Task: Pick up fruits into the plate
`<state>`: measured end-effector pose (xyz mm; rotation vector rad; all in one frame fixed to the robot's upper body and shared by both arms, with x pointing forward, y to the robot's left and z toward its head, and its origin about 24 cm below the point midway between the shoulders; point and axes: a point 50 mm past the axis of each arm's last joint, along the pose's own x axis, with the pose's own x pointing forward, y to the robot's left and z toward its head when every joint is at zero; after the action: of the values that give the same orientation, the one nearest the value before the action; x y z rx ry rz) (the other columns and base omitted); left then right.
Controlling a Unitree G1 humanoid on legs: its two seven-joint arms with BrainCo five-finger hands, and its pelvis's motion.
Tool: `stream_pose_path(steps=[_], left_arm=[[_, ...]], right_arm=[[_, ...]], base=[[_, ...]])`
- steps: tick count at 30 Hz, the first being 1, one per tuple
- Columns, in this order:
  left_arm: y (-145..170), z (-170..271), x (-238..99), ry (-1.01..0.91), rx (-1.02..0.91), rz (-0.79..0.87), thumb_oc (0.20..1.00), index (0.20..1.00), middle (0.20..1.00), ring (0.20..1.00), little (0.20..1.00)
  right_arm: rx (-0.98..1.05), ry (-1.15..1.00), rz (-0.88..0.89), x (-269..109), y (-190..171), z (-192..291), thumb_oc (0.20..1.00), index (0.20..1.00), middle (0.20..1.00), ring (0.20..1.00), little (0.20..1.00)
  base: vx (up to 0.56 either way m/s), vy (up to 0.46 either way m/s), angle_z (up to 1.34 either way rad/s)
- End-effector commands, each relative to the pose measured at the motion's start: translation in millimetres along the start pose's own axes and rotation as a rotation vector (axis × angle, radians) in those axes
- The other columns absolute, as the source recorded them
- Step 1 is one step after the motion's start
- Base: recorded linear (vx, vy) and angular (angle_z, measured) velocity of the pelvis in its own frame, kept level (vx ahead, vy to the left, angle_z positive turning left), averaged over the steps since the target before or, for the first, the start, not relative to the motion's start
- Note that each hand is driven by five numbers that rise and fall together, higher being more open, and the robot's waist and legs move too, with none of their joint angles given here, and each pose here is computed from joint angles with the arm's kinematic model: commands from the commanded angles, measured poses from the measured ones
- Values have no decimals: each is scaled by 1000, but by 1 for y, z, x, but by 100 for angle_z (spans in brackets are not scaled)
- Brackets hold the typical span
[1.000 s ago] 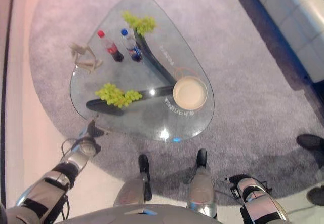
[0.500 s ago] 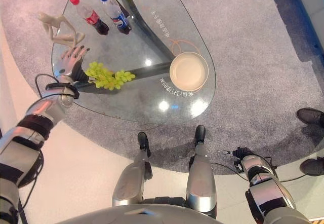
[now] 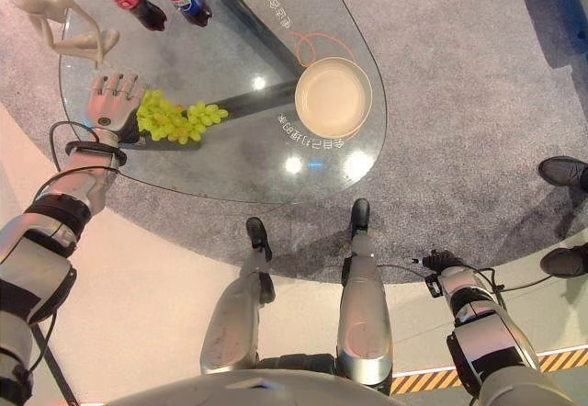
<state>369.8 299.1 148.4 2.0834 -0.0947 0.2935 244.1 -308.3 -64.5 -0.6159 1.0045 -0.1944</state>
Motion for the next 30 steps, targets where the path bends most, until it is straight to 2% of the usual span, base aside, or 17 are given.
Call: stream_pose_path(steps=[1,7,9,14,17,30], left_arm=[[8,-31,6,80,103,-51,1000,1000,1000,1000,1000],[1,-25,1,65,156,-27,1000,1000,1000,1000,1000],[2,-23,0,51,143,41,1000,1000,1000,1000,1000],[23,-27,6,73,119,240,1000,1000,1000,1000,1000],[37,-33,11,107,120,302,1000,1000,1000,1000,1000],[55,-50,21,210,122,339,1000,1000,1000,1000,1000]], right_arm=[[-31,39,-69,-1,-24,-6,1000,1000,1000,1000,1000],[-28,-1,-98,-2,-36,4,1000,1000,1000,1000,1000],[-32,-11,-101,-2,-37,5,1000,1000,1000,1000,1000],[-41,-19,-102,-2,-33,6,1000,1000,1000,1000,1000],[-44,-22,-103,-2,-33,5,1000,1000,1000,1000,1000],[-59,-48,-69,-2,-16,0,1000,1000,1000,1000,1000]], base=[[-13,41,-5],[-4,19,-1],[0,0,0],[2,9,-3],[9,28,1],[5,18,0]])
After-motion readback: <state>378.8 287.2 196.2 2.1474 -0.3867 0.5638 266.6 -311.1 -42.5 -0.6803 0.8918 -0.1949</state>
